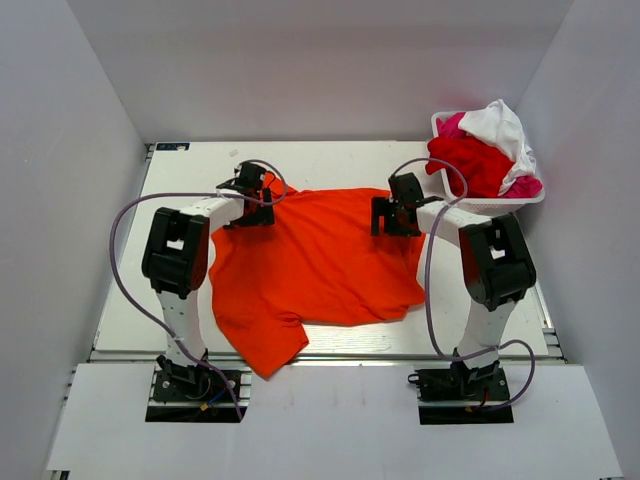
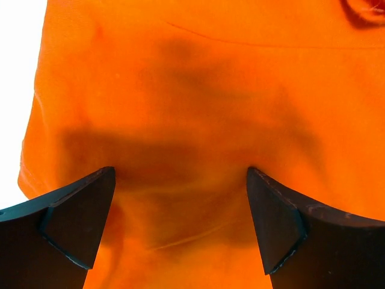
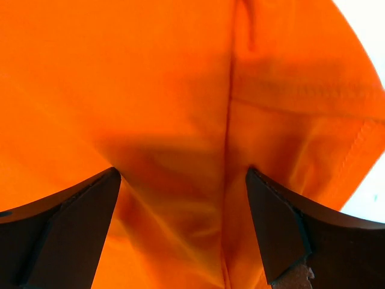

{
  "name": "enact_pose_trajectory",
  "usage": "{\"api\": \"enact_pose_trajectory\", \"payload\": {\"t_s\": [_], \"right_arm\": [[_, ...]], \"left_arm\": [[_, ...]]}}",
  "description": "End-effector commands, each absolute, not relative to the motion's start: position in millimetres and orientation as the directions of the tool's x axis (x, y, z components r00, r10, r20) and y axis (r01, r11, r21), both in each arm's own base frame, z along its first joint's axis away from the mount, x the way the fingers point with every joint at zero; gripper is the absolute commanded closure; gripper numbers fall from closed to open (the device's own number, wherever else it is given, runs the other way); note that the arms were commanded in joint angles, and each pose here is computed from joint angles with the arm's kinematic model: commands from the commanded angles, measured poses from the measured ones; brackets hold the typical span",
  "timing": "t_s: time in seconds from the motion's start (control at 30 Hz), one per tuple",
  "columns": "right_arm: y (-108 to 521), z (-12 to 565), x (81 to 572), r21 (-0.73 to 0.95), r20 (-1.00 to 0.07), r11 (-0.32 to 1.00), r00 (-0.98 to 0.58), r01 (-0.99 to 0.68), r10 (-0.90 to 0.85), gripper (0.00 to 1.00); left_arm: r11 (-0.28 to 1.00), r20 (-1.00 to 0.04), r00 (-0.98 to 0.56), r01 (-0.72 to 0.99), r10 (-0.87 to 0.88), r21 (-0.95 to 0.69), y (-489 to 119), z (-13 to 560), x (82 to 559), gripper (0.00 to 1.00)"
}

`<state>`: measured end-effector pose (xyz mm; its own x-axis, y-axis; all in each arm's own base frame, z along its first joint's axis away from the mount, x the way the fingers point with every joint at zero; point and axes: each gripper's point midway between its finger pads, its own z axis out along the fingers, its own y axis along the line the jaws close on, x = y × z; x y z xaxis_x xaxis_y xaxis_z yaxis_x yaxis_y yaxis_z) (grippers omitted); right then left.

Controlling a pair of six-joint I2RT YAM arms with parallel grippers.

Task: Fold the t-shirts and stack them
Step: Flatten out the tshirt

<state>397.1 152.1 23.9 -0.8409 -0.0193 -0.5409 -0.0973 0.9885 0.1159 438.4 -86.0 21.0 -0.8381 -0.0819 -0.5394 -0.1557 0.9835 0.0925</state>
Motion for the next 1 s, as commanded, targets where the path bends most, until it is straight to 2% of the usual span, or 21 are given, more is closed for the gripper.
{"api": "enact_pose_trajectory", "payload": {"t_s": [0.0,0.23,0.37,0.57,0.67,0.7,0.77,0.9,0.97], "right_arm": [[156,41,430,0.130,-0.597,0.988,-0.802,-0.085,0.010,0.10],[161,55,469,0.126,-0.645,0.986,-0.764,-0.108,-0.001,0.10],[157,93,473,0.116,-0.701,0.988,-0.714,-0.104,0.007,0.10],[117,98,436,0.060,-0.684,0.997,-0.725,0.052,0.079,0.10],[97,85,410,0.024,-0.640,0.993,-0.762,0.112,0.101,0.10],[88,75,399,0.019,-0.619,0.991,-0.777,0.133,0.116,0.12],[88,75,394,0.039,-0.616,0.990,-0.777,0.136,0.131,0.18],[99,61,384,0.114,-0.582,0.988,-0.798,0.108,0.154,0.19],[107,56,383,0.158,-0.560,0.983,-0.812,0.092,0.166,0.23]], "left_arm": [[0.976,-0.479,-0.875,-0.163,-0.075,0.143,-78,-8,434,0.00],[0.969,-0.484,-0.870,-0.192,-0.094,0.157,-71,-7,477,0.00],[0.980,-0.535,-0.840,-0.173,-0.093,0.100,-77,20,495,0.00],[0.978,-0.583,-0.805,-0.191,-0.109,0.081,-72,57,479,0.00],[0.967,-0.610,-0.781,-0.237,-0.134,0.091,-62,78,464,0.00],[0.964,-0.629,-0.763,-0.253,-0.147,0.082,-59,90,460,0.00],[0.958,-0.617,-0.771,-0.271,-0.157,0.095,-54,85,446,0.00],[0.948,-0.612,-0.772,-0.297,-0.169,0.112,-46,80,429,0.00],[0.943,-0.601,-0.780,-0.308,-0.173,0.127,-43,73,423,0.00]]}}
